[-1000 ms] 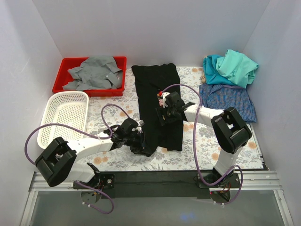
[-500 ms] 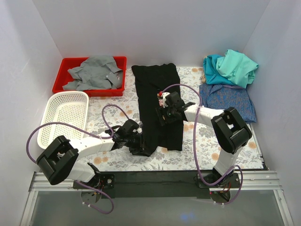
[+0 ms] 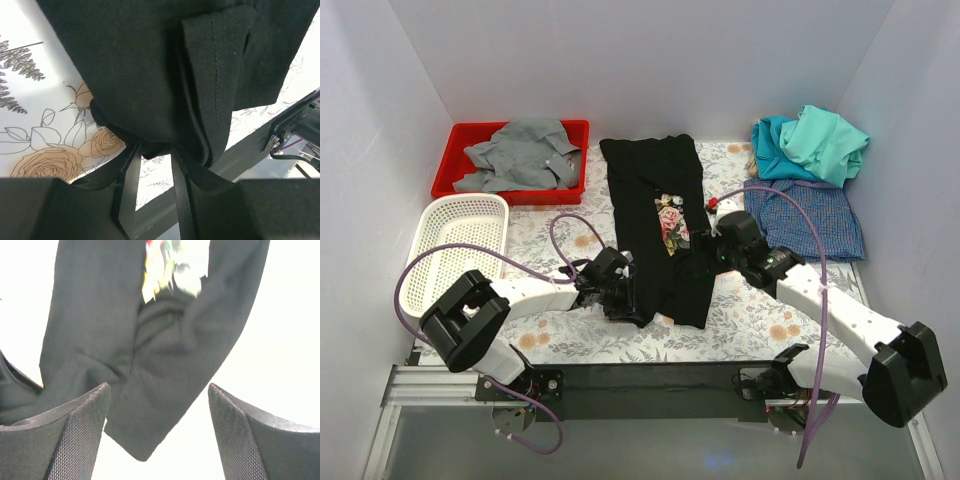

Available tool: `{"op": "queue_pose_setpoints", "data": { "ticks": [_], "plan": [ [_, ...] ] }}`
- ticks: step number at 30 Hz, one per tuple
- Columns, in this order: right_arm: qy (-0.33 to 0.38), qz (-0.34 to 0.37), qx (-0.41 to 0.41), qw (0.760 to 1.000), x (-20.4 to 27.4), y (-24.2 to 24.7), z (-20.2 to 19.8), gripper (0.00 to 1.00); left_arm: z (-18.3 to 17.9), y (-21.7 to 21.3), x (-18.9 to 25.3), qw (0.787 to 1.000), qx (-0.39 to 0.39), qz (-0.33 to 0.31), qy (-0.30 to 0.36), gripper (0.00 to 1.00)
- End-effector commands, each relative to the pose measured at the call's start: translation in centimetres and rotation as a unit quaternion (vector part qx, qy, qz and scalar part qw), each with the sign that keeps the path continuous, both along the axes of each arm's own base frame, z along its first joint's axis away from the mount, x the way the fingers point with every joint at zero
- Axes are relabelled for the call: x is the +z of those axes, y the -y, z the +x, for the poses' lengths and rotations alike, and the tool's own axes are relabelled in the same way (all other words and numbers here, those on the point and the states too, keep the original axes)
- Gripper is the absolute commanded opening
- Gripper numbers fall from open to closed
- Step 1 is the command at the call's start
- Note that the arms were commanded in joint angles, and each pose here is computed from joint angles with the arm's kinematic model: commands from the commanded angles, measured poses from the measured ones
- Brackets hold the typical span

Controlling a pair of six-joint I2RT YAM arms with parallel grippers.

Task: Fold and stack the t-shirts
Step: Fold the tshirt

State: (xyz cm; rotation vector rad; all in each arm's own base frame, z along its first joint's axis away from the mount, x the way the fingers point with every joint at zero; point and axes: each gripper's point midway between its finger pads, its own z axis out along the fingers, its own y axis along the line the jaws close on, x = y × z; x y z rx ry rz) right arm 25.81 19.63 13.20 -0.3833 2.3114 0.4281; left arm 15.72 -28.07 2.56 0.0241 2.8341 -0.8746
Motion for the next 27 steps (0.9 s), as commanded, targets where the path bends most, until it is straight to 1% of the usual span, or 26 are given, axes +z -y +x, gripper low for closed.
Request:
{"op": "queue_pose_setpoints", "data": {
  "ticks": [1, 3, 4, 7, 10, 12, 13, 14, 20, 24, 27],
  "plan": [
    [-0.084, -0.015, -0.052, 0.995, -4.3, 2.5, -3.8, 0.84, 0.3, -0.8, -1.1, 0.999, -0.003, 0.031, 0.018, 0.29],
    [-0.098, 0.013, -0.068, 0.993, -4.5, 2.5, -5.0, 0.82, 0.2, -0.7, -0.5, 1.0, -0.005, 0.021, 0.023, 0.29],
    [-0.117, 0.016, -0.072, 0.99, -5.8, 2.9, -6.1, 0.82, 0.2, -0.7, -0.2, 0.999, -0.004, 0.018, 0.026, 0.28],
    [-0.134, 0.051, -0.086, 0.986, -6.1, 2.8, -7.4, 0.8, 0.0, -0.8, 0.6, 0.999, -0.004, 0.009, 0.033, 0.28],
    [-0.15, 0.082, -0.096, 0.981, -6.8, 2.6, -8.5, 0.76, 0.2, -0.9, 1.4, 0.999, -0.001, 0.004, 0.042, 0.28],
    [-0.162, 0.088, -0.11, 0.977, -7.6, 2.8, -9.1, 0.73, 0.3, -0.9, 1.7, 0.999, 0.001, 0.005, 0.046, 0.28],
    [-0.177, 0.103, -0.101, 0.974, -7.9, 2.3, -9.7, 0.71, 0.4, -0.9, 1.9, 0.999, 0.003, 0.005, 0.049, 0.28],
    [-0.188, 0.102, -0.105, 0.971, -8.6, 2.5, -10.2, 0.7, 0.4, -1.0, 2.1, 0.999, 0.002, 0.003, 0.051, 0.28],
    [-0.21, 0.133, -0.114, 0.962, -10.2, 1.8, -11.0, 0.61, 0.5, -1.0, 2.3, 0.999, 0.005, 0.003, 0.053, 0.28],
    [-0.211, 0.145, -0.116, 0.96, -10.8, 1.5, -11.0, 0.61, 0.4, -1.0, 2.1, 0.999, 0.005, 0.005, 0.05, 0.28],
    [-0.218, 0.147, -0.113, 0.958, -11.1, 1.2, -11.0, 0.57, 0.3, -1.1, 1.9, 0.999, 0.004, 0.008, 0.048, 0.28]
  ]
}}
